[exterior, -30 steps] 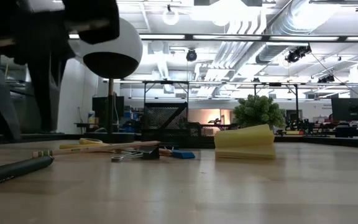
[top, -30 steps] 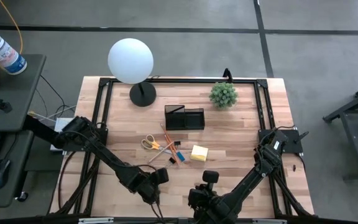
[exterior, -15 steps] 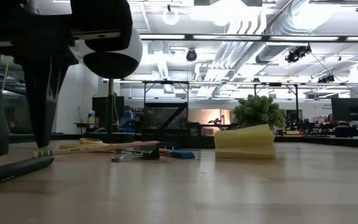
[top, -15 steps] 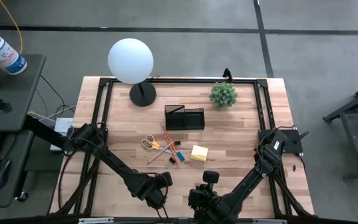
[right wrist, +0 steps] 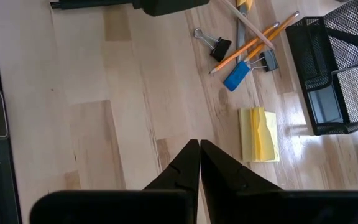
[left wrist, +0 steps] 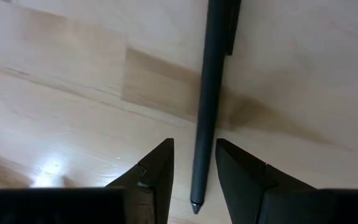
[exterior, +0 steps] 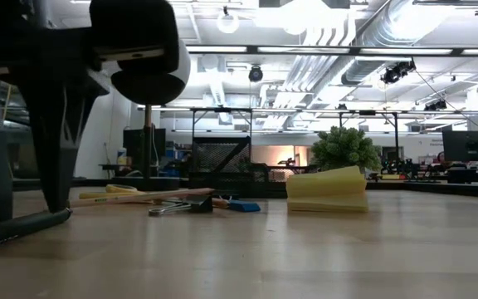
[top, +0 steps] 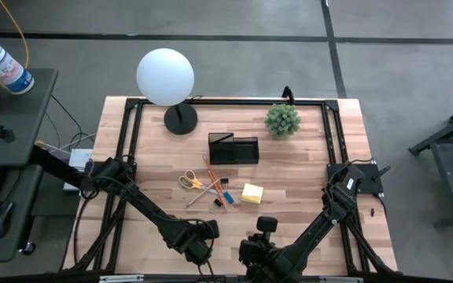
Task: Pick and place office supplies into organizer
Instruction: Put the black pen into the black organizer
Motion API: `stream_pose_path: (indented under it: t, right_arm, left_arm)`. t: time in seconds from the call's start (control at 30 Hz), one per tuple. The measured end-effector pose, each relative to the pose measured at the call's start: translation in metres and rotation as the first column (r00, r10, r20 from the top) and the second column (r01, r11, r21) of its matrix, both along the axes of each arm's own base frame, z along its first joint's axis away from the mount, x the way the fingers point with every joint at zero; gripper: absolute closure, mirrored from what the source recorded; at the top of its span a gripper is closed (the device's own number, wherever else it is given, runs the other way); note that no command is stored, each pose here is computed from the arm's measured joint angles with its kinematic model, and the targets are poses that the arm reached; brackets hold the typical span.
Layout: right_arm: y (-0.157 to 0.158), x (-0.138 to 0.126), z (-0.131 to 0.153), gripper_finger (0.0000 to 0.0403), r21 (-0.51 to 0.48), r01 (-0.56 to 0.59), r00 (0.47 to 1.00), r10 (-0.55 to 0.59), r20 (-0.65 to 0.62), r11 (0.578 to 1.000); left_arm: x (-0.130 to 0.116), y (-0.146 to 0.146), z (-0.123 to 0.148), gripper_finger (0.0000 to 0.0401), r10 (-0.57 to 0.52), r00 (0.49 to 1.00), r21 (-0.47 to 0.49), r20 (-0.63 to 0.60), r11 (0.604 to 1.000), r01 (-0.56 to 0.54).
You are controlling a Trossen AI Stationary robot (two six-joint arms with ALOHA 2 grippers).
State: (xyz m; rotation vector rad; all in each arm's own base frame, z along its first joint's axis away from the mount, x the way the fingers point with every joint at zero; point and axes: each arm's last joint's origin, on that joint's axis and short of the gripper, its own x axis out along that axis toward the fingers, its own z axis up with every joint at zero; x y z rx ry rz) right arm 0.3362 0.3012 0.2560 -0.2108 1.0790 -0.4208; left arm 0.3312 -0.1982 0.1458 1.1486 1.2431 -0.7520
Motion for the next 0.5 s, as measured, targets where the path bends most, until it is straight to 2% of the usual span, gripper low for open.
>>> stream_pose_path:
  t: [0.5]
  right_arm:
    - [0.0001,0.0001,-0.0002,0.0392,0.0,0.0,1.0,0.0,0.0,1.0]
  left_arm:
    - [0.0005,-0.0012,-0.0001,0.0293,-0.008,1.0,-0.029,-0.007,1.0,0.008]
